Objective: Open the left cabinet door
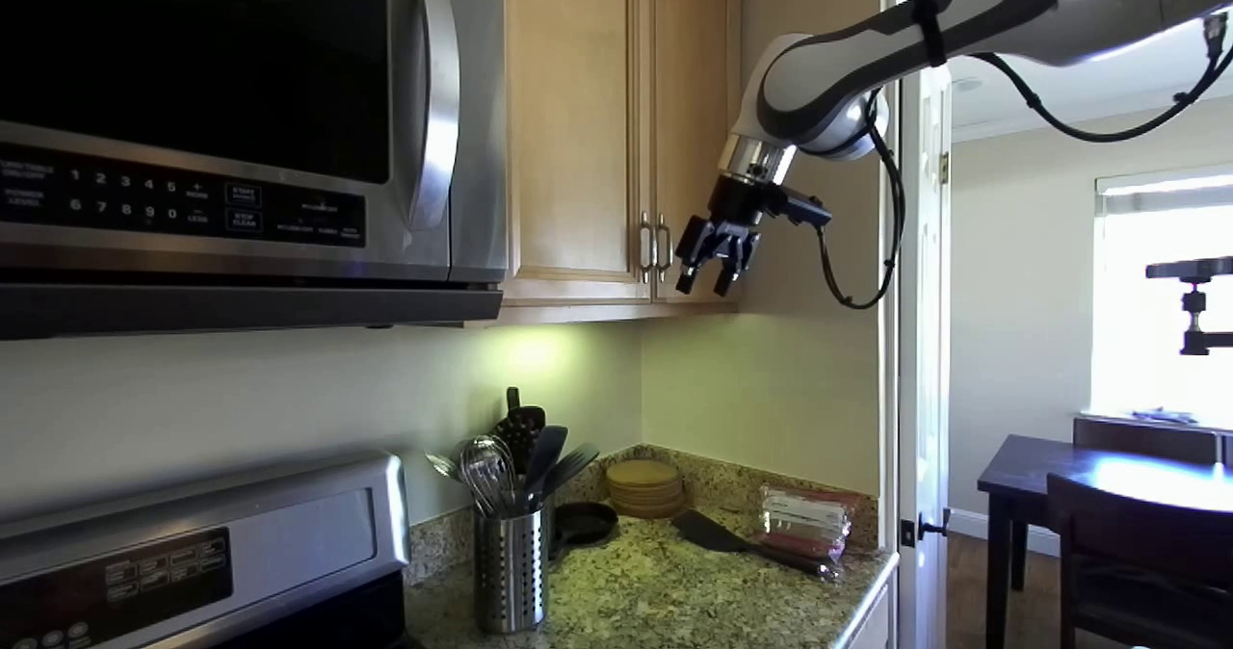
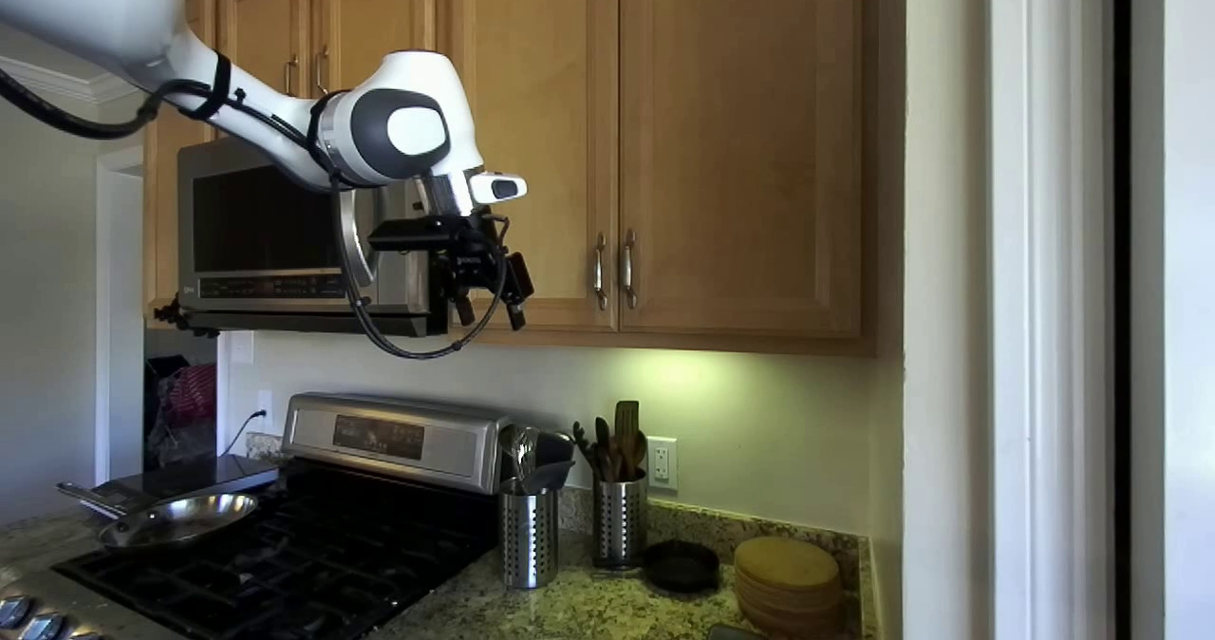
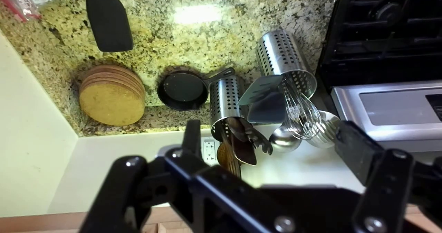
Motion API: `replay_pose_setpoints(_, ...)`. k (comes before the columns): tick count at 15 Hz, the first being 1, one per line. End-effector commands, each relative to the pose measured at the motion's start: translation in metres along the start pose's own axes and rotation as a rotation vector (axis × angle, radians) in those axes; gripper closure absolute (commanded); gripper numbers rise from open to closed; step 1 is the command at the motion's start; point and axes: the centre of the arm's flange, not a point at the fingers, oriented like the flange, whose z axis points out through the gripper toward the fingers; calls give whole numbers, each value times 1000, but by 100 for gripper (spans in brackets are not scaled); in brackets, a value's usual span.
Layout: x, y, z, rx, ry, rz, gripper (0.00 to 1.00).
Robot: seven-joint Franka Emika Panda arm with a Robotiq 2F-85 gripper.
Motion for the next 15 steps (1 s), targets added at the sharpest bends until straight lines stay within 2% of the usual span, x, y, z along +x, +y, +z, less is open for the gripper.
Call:
replay_pose_setpoints(1,17,10,2,-21,36,-3,0)
replay_pose_setpoints(9,82,27,-3,-58,229,-107,0)
replay_pose_setpoints(15,106,46,2,-98,286,-170,0)
